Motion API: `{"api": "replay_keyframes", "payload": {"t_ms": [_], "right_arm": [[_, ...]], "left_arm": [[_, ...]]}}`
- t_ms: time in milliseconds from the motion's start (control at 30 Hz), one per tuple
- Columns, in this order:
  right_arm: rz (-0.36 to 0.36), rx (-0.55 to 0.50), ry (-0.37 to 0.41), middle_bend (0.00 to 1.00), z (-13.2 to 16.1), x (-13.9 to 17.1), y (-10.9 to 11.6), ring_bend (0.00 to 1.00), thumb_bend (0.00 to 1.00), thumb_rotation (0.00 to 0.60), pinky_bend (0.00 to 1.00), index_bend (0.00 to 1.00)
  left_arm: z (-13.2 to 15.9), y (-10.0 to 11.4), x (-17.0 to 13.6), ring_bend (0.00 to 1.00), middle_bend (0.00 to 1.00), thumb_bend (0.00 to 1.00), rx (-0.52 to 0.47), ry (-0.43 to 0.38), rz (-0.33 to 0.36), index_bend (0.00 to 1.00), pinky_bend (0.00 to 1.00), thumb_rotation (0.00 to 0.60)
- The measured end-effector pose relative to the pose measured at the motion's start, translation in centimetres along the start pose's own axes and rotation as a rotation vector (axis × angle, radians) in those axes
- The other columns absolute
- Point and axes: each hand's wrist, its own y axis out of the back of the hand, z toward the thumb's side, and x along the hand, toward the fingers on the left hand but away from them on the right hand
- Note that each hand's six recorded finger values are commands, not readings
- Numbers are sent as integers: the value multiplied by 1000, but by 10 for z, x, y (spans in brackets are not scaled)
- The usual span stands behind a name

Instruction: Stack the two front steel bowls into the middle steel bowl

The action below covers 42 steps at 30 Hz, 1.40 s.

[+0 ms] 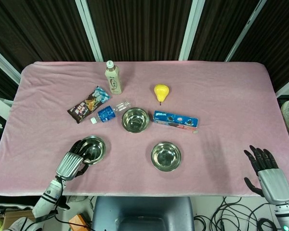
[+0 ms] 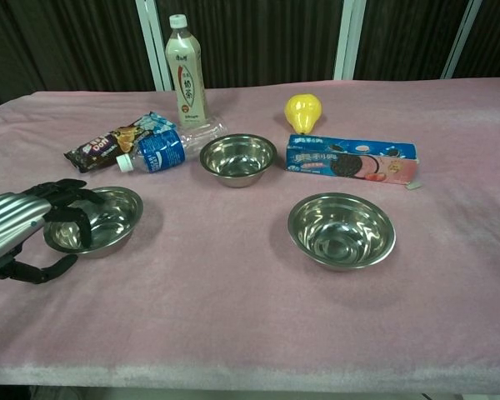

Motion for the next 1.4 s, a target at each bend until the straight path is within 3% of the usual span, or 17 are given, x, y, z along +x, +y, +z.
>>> {"api": "replay_keyframes", "payload": {"t_ms": [300, 500, 733, 900, 1200, 1300, 1400], "right_arm": [[4, -6, -6, 0, -2, 1, 1, 0, 412, 600, 0, 0], [4, -14, -4, 0, -3, 2, 3, 0, 412, 600, 0, 0], [1, -31, -3, 0, -5, 4, 6, 0, 412, 600, 0, 0], [10, -44, -4, 0, -8, 5, 7, 0, 412, 600, 0, 0], [-12, -72, -17, 0, -17, 9, 16, 0, 412, 600, 0, 0], [-17, -75, -21, 0, -19, 11, 17, 0, 412, 600, 0, 0], [-18, -77, -20, 0, -19, 12, 18, 0, 412, 600, 0, 0]], "left_arm": [[6, 10, 12, 50, 233, 452, -50, -27, 129, 649, 96, 600], [16, 38, 34, 44, 231, 431, -103, -63, 244, 640, 96, 600], [36, 81, 86, 41, 231, 427, -180, -87, 346, 620, 109, 600], [45, 88, 125, 42, 232, 424, -257, -40, 338, 612, 115, 600], [68, 58, 167, 52, 241, 417, -271, 21, 265, 602, 117, 600], [72, 47, 173, 24, 208, 414, -261, 36, 244, 491, 113, 600], [76, 34, 178, 0, 130, 413, -248, 54, 204, 219, 105, 600]]}}
